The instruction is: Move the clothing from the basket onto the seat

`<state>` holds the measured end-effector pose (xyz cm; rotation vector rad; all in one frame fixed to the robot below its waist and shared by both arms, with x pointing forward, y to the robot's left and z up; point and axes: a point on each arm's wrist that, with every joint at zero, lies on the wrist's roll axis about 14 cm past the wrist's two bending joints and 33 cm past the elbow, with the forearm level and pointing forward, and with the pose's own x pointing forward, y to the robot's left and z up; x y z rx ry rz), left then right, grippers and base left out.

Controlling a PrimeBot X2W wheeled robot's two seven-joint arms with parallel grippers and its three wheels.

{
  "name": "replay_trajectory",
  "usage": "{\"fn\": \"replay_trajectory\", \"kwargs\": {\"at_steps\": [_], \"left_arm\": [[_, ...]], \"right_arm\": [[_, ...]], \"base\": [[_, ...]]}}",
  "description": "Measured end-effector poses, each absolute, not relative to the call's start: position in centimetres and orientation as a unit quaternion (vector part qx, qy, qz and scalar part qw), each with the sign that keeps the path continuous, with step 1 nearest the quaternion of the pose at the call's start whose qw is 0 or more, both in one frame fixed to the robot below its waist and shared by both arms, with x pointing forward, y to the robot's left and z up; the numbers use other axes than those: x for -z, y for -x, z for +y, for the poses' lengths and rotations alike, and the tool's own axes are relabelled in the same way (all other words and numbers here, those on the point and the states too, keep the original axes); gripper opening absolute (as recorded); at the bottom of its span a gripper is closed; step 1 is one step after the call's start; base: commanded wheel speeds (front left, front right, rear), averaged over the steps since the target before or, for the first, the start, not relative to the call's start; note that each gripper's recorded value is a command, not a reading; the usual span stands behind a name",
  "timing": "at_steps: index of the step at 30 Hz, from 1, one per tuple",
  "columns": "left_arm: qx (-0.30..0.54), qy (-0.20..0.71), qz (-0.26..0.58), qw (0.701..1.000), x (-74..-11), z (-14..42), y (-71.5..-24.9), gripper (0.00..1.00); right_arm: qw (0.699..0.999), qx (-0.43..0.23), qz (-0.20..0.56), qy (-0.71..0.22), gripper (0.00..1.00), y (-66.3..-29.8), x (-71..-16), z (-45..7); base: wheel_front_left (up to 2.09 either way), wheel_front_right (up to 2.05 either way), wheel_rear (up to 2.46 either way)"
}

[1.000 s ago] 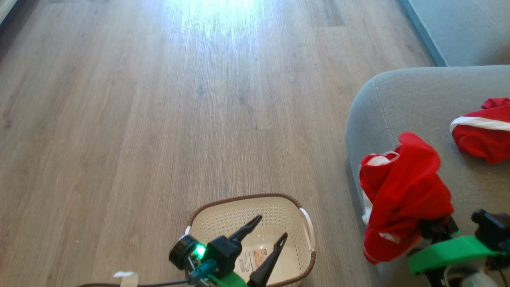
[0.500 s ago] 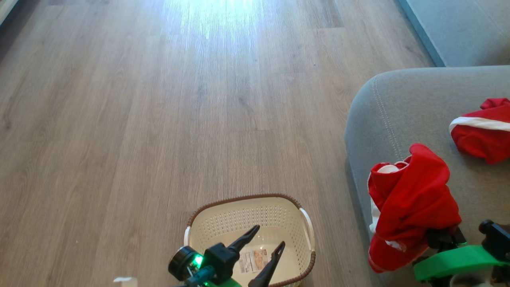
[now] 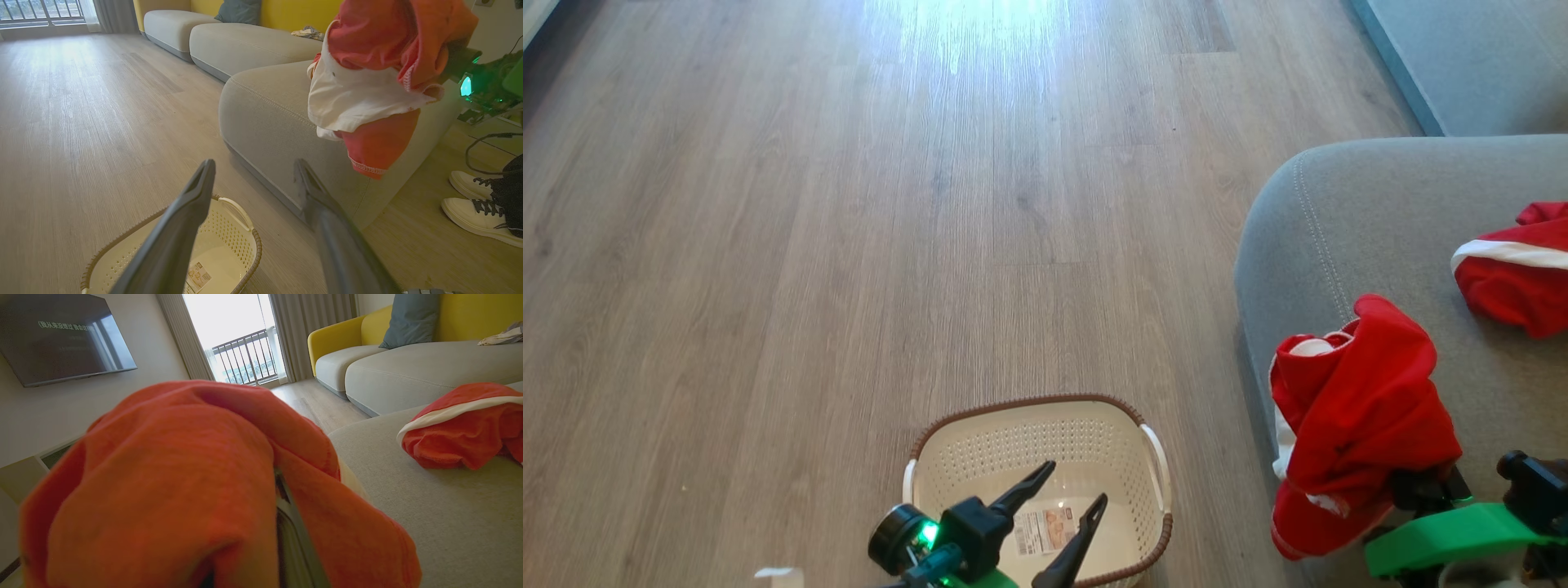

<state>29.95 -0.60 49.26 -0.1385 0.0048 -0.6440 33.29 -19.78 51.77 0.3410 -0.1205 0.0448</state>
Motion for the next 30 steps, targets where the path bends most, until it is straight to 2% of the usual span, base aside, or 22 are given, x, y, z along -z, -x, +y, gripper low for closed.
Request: {"fn": "replay_trajectory", "kwargs": {"at_steps": [19, 30], "left_arm": [[0.328, 0.069, 0.0, 0.942, -49.5, -1.3, -30.0, 1.0], [0.382, 0.073, 0.005, 0.921, -49.6, -4.5, -30.1, 1.0]], "right_arm": [[0.984, -0.02, -0.06, -0.166, 0.0, -33.0, -51.7, -19.9], [0.988, 0.011, -0.078, -0.136, 0.0, -31.7, -52.7, -22.3]], "base": [[0.0, 0.0, 0.0], [0.0, 0.0, 0.0]]}}
